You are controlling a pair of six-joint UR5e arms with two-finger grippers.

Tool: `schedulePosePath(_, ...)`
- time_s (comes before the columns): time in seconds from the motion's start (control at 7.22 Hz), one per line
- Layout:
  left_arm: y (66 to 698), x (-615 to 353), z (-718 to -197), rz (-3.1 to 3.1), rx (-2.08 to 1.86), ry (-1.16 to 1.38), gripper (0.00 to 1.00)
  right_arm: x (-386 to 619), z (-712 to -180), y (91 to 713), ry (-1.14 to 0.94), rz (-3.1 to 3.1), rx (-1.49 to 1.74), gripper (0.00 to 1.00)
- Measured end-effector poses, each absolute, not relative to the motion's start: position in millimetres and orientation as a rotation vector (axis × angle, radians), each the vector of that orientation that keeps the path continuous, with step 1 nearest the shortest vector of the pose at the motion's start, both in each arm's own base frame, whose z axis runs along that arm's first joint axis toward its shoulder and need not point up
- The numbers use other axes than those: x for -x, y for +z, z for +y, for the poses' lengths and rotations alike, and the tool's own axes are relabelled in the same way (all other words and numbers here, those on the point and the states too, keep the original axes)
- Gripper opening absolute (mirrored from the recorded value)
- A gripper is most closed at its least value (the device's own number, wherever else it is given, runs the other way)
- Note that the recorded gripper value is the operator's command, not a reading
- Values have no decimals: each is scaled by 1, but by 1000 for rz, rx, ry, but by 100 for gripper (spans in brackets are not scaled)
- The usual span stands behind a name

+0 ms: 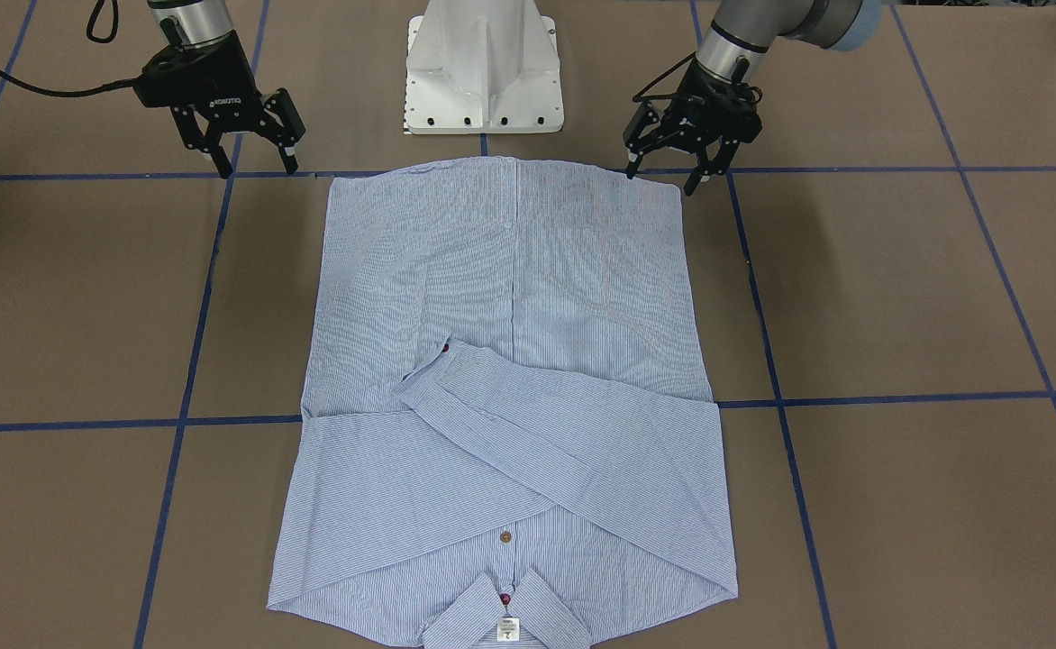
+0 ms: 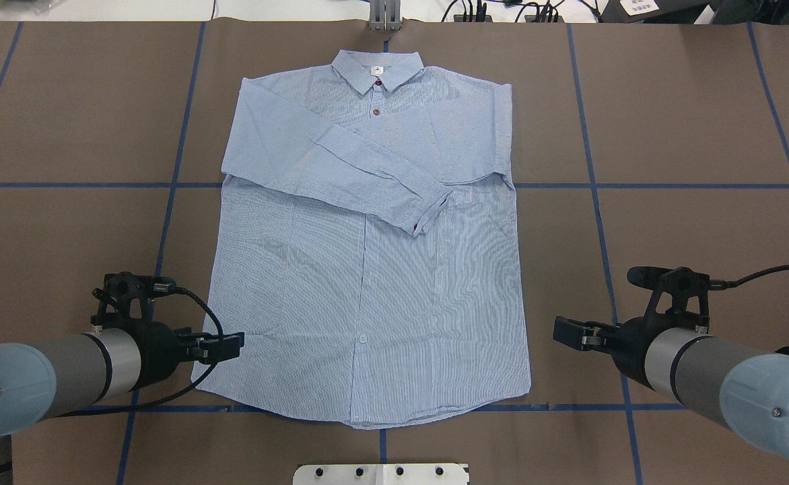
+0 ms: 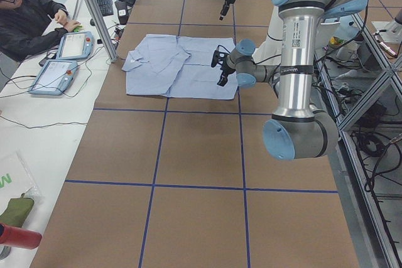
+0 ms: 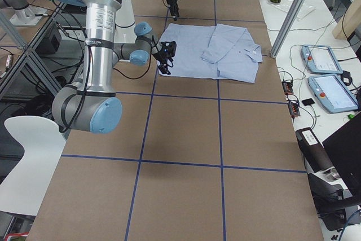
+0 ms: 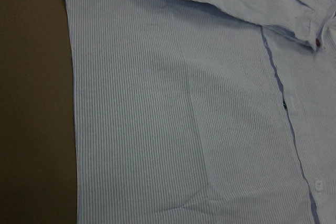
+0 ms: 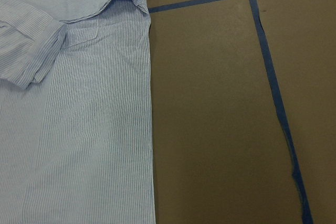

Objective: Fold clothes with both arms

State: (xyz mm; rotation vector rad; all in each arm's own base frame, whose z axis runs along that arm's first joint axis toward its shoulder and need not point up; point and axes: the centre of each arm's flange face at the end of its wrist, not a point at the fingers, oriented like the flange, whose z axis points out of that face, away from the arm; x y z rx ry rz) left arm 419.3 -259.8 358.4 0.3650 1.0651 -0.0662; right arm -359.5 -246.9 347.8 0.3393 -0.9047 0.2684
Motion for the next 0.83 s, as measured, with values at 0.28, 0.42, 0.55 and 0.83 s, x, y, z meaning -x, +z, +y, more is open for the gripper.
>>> schedulePosePath(0.28, 382, -433, -257, 1023, -346, -75, 85, 360, -247, 347, 268, -906, -339, 100)
schedulePosePath(0.42, 388, -436, -257, 1014, -338, -80, 83, 360, -247, 348, 267, -905, -338, 100)
schedulePosePath(0.55, 391, -438, -255, 1009, -330, -79, 78, 360, -246, 348, 267, -904, -338, 100)
schedulePosePath(0.83, 394, -443, -246, 1003, -314, -62, 60, 360, -246, 348, 267, -904, -339, 100)
